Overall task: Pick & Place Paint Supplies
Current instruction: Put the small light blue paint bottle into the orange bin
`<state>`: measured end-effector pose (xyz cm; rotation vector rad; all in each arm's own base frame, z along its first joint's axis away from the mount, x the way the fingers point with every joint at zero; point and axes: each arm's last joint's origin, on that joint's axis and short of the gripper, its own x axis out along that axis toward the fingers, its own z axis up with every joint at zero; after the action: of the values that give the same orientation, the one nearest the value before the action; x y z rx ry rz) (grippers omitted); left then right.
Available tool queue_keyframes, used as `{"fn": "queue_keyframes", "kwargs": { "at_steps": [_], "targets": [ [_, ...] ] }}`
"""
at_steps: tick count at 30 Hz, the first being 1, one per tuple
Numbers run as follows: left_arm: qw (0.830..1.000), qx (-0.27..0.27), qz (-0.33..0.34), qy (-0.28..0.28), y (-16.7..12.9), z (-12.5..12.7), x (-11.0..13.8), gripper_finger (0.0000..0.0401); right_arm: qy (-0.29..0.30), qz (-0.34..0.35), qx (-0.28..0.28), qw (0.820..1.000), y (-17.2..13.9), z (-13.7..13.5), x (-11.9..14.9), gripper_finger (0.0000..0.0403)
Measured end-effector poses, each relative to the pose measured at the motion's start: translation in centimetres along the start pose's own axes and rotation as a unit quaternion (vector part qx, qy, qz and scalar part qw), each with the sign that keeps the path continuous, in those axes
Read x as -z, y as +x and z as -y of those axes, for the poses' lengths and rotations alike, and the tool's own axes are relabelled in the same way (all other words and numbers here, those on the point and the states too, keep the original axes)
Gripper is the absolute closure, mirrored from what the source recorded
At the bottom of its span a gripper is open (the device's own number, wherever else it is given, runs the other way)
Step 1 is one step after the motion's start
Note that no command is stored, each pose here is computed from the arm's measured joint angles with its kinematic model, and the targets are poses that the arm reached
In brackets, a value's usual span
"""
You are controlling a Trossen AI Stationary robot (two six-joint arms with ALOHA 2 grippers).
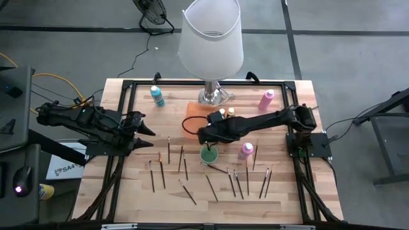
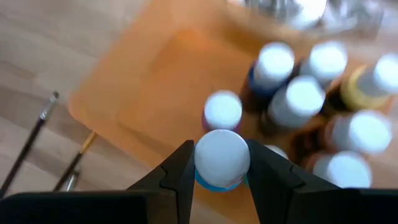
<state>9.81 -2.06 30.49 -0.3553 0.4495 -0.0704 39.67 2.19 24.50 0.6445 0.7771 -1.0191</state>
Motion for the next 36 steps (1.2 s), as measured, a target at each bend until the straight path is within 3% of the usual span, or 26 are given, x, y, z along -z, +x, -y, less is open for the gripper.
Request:
{"fn": "queue_keyframes", "kwargs": {
  "at_steps": [6,19,27,36],
  "targets": [
    [1.0,0.0,-0.001,-0.001,0.0,0.0,0.0,0.0164,0.012,-0.006,0.023,1.0,2.0,-0.4,1.0,0.0289],
    [1.0,-0.005,-0.01,0.0,0.0,-0.1,0.2,0.0164,0.048,-0.014,0.072,0.996,3.2,0.2,1.9,0.0286],
    [1.0,-0.005,-0.01,0.0,0.0,-0.1,0.2,0.0164,0.052,-0.016,0.068,0.996,3.5,0.0,2.1,0.0284],
    [1.0,-0.022,-0.002,0.004,0.0,-0.2,0.1,0.0164,0.051,-0.058,0.054,0.996,3.5,-0.2,2.3,0.024]
  ]
}}
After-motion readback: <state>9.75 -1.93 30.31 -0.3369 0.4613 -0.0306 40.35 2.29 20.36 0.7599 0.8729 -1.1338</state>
